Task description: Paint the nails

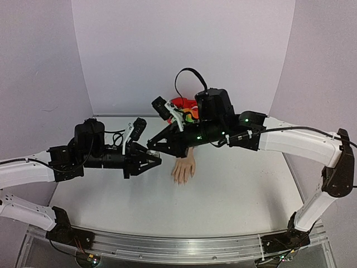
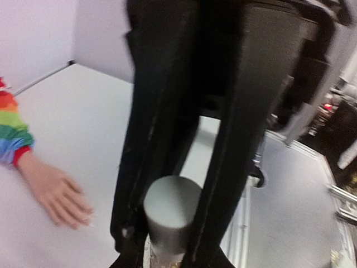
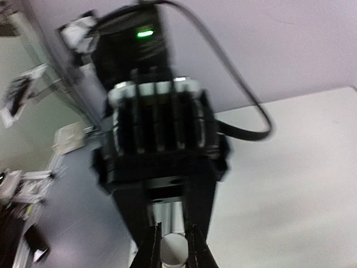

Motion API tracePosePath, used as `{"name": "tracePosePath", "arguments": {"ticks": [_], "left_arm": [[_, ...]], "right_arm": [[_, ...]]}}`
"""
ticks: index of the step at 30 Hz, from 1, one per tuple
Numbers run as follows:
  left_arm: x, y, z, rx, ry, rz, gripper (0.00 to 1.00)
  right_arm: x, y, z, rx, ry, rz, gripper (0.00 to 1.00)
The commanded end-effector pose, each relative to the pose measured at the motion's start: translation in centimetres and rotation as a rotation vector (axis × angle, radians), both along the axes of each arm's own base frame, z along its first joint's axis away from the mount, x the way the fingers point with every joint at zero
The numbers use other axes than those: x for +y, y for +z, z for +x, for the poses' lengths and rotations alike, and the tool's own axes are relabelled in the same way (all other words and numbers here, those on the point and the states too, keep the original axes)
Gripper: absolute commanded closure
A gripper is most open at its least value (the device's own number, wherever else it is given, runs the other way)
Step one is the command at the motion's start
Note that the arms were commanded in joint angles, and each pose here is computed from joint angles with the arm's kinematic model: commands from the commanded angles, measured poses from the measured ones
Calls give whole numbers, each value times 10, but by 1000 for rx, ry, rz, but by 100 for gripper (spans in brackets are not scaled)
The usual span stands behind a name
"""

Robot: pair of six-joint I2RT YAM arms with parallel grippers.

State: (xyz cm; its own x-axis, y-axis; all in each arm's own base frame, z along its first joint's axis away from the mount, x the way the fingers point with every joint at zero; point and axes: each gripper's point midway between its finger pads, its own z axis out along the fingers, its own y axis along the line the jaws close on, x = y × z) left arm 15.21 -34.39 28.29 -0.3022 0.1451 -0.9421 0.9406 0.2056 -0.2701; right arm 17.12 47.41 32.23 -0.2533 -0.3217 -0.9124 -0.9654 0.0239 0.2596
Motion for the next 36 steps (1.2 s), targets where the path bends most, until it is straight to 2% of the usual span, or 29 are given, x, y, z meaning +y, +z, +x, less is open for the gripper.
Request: {"name": "tracePosePath", "arguments": {"ticks": [1, 2, 3, 10, 12, 13, 14, 19, 20, 22, 24, 29, 36], "left_arm": [[83, 8, 132, -94, 885, 154, 100], [89, 2, 138, -100, 937, 201, 100], [88, -4, 141, -103, 946, 232, 100], [66, 0, 118, -115, 754, 102, 100], [63, 2, 109, -117, 701, 69, 94], [61, 4, 102, -121, 664, 46, 88], [59, 8, 97, -125, 633, 18, 73], [50, 8, 63, -145, 444, -51, 21], [49, 7, 56, -148, 408, -54, 14], [48, 5, 47, -148, 360, -59, 6], [49, 5, 39, -151, 328, -67, 1], [55, 10, 34, -161, 329, -92, 0], [61, 11, 43, -163, 390, -68, 1]], "right_arm": [[-28, -11, 71, -199, -836, -180, 100], [-35, -11, 79, -204, -944, -198, 100], [-35, -11, 80, -181, -977, -191, 100], [-13, -3, 66, -134, -846, -136, 100], [-12, 2, 63, -125, -818, -115, 100], [-12, 5, 61, -125, -806, -106, 100], [-12, 6, 62, -126, -803, -102, 100], [-21, 15, 66, -112, -808, -74, 100], [-24, 15, 68, -110, -811, -69, 100], [-31, 16, 72, -108, -822, -64, 100], [-39, 15, 77, -105, -838, -64, 100], [-75, -6, 97, -100, -936, -82, 100], [-172, -101, 140, -73, -1223, -182, 100]]}}
